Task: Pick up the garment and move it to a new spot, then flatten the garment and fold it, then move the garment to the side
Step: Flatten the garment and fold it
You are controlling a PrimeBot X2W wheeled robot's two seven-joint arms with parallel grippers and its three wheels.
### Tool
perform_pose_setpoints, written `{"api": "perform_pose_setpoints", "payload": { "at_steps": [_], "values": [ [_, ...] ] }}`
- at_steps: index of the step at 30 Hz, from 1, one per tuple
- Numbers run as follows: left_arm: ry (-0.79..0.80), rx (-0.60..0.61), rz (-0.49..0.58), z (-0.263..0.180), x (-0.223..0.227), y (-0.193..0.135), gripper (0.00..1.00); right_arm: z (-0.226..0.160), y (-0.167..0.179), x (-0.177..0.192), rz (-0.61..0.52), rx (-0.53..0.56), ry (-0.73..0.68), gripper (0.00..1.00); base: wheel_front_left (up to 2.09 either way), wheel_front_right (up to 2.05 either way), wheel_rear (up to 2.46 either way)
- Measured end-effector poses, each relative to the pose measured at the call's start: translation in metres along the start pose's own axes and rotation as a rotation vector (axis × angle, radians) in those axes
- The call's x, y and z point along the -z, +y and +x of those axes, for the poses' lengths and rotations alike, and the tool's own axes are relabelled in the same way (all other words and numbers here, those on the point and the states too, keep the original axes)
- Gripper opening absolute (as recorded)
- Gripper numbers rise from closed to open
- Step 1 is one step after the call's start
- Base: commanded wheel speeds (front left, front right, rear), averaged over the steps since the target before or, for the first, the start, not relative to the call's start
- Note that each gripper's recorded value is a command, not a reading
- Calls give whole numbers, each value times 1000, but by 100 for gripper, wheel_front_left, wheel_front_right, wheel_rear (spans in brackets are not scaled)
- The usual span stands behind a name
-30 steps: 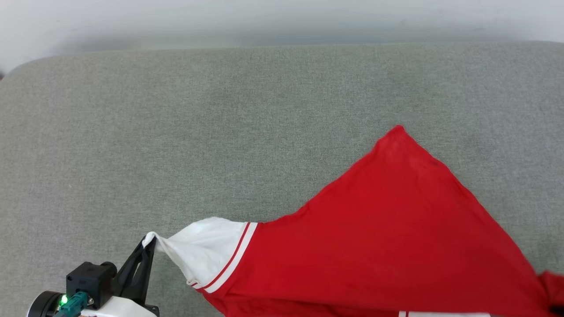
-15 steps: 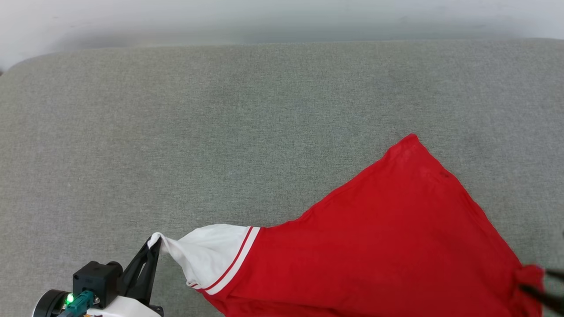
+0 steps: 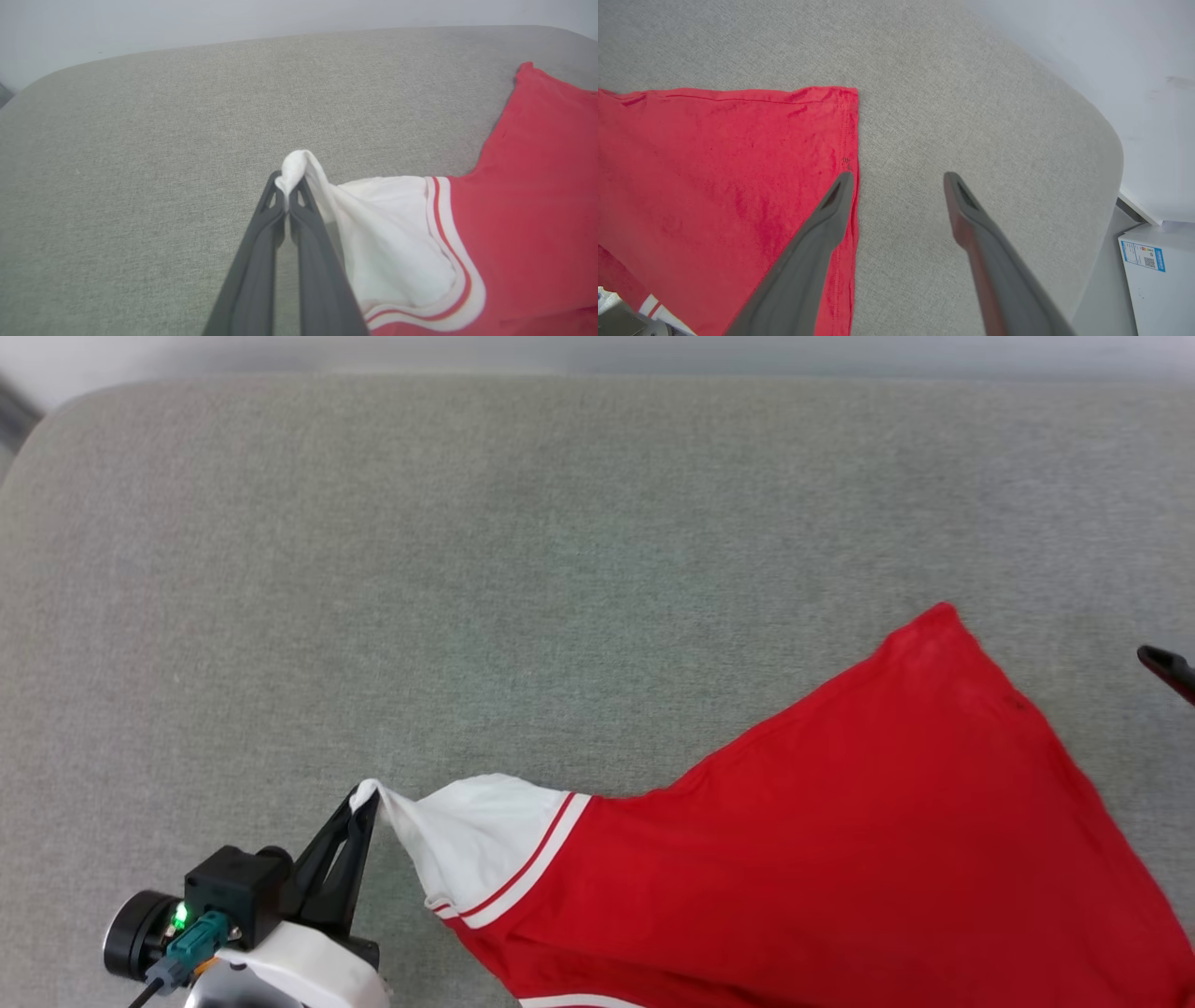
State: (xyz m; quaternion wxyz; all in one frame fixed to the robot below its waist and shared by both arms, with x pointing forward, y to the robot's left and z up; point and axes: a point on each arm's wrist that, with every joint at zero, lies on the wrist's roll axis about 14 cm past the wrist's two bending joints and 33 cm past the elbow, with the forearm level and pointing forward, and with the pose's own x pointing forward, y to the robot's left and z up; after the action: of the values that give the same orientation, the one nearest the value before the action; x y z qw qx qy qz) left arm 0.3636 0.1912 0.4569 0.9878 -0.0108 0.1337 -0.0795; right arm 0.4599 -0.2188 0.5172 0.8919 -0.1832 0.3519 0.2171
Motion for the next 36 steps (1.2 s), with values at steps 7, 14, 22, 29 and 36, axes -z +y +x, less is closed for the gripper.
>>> {"api": "perform_pose_setpoints", "payload": {
  "at_steps": [7, 14, 22, 29, 36],
  "values": [
    [15, -20, -1, 11, 7, 6, 0, 57, 13, -17, -86, -58, 156, 100, 0, 0, 0],
    [45, -34, -14, 21, 19, 10, 0, 115, 31, -2, -88, -132, 322, 100, 0, 0, 0],
    [82, -43, -11, 32, 35, 17, 0, 168, 61, 26, -66, -219, 390, 100, 0, 0, 0],
    [78, -45, -3, 32, 35, 18, 0, 169, 65, 33, -69, -229, 377, 0, 0, 0, 0],
    [7, -28, 34, 30, 11, 18, 0, 151, 58, 7, -58, -195, 237, 0, 0, 0, 0]
  ]
}}
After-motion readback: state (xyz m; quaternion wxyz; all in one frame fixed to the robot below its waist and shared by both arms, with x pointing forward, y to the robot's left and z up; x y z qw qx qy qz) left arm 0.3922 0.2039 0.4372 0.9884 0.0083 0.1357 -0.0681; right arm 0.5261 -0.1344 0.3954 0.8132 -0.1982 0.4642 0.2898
